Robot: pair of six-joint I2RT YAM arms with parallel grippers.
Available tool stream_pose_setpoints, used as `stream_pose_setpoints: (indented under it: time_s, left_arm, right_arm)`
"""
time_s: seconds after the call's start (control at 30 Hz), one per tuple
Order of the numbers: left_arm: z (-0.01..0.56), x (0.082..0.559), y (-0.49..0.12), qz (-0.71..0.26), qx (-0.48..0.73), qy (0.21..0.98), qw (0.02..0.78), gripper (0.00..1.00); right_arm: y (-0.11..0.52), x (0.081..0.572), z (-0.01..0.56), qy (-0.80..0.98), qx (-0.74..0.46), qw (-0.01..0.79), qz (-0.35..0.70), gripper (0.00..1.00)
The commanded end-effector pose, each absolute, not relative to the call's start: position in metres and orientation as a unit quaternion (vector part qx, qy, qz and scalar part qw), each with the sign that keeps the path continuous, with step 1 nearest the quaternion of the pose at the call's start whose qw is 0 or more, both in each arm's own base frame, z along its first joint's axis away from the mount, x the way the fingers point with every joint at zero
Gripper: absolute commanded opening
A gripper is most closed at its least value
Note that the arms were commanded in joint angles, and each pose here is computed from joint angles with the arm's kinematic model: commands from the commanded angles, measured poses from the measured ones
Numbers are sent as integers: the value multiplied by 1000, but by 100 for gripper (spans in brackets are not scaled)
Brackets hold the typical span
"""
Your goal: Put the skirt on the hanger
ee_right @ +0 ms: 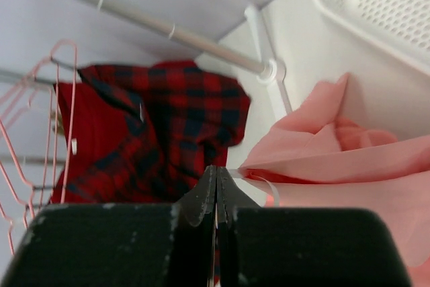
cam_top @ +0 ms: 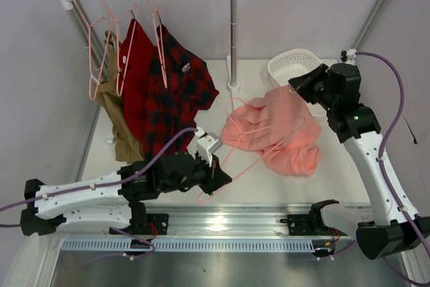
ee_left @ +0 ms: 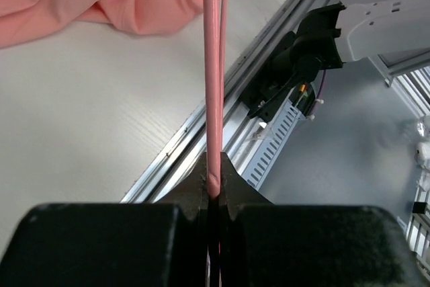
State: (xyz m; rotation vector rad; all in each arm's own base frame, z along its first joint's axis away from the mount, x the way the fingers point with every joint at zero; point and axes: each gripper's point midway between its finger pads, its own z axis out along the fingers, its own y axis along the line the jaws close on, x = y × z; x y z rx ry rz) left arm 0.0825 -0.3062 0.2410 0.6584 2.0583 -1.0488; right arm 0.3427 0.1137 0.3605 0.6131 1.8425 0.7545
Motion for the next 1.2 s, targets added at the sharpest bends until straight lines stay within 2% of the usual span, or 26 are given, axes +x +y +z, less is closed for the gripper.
stream_pose_setpoints:
  time_s: [0.0, 0.23, 0.4, 0.7, 0.93, 1.17]
  left_arm:
    - [265, 81, -331, -445, 246, 760, 404, 0]
    - [276, 74, -353, -450, 216, 745, 443, 0]
    - [263, 84, -361, -423, 160, 763, 461, 0]
    - [270, 94, -352, -409, 64, 766, 491, 0]
    - [279, 86, -353, -403, 63, 764, 501, 0]
    - [277, 83, -349, -388, 58, 765, 511, 0]
  right_arm:
    - [143, 329, 392, 764, 149, 509, 368, 0]
    - [161, 305, 415, 737, 82, 543, 393, 0]
    - [164, 289, 426, 726, 67, 570, 379, 0]
    - [134, 290, 408, 730, 154, 590, 309, 0]
    - [111, 298, 397, 711, 235, 603, 274, 0]
    - [105, 308, 397, 701, 262, 609, 263, 0]
